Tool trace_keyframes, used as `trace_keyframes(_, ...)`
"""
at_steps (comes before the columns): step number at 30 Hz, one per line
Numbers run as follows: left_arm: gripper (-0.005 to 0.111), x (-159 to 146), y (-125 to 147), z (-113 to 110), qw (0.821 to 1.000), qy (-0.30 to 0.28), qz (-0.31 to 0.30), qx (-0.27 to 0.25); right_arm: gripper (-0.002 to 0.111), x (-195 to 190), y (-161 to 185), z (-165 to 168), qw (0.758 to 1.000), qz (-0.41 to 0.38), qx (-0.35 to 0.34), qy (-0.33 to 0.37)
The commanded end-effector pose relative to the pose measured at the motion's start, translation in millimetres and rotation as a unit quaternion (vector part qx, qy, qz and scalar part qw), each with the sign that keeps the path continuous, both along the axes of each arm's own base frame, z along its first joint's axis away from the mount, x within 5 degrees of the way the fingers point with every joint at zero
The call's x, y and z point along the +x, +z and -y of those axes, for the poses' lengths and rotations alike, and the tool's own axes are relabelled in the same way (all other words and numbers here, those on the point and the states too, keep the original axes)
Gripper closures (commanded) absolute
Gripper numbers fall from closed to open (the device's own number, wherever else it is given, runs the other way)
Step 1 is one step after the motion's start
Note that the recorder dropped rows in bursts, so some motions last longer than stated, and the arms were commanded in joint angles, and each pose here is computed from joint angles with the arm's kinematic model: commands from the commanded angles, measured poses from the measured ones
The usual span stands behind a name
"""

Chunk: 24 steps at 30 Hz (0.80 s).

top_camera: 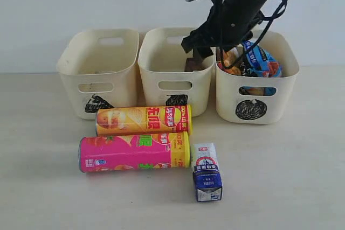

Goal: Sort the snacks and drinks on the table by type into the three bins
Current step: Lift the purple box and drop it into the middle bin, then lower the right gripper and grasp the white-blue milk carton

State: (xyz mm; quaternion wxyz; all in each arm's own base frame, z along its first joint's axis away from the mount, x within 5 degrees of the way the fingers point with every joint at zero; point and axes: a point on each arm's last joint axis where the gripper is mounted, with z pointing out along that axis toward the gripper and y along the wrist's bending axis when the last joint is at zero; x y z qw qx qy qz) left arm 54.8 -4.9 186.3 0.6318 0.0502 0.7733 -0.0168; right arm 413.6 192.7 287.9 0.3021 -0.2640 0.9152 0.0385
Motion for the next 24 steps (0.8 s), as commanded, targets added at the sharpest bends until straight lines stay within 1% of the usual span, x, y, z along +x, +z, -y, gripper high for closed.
trace_keyframes(1,0.103,0,2,0,1.000,0.002,0.006,-0.002,0.045,-16,3,6,0.997,-0.076,-0.022,0.006)
trace_keyframes(6,0.103,0,2,0,1.000,0.002,0.006,-0.002,0.045,-30,-2,9,0.987,-0.155,-0.041,0.004)
trace_keyframes(8,0.103,0,2,0,1.000,0.002,0.006,-0.002,0.045,-33,-2,7,0.985,-0.172,-0.026,0.004)
trace_keyframes(12,0.103,0,2,0,1.000,0.002,0.006,-0.002,0.045,-41,-8,-5,0.976,-0.214,0.030,0.004)
trace_keyframes(14,0.103,0,2,0,1.000,0.003,0.005,-0.002,0.045,-47,-16,-11,0.973,-0.229,0.029,0.011)
trace_keyframes(19,0.103,0,2,0,1.000,0.003,0.005,-0.002,0.045,-70,-41,-30,0.965,-0.261,-0.019,0.023)
trace_keyframes(24,0.103,0,2,0,1.000,0.003,0.005,-0.002,0.045,-87,-55,-41,0.965,-0.246,-0.096,0.001)
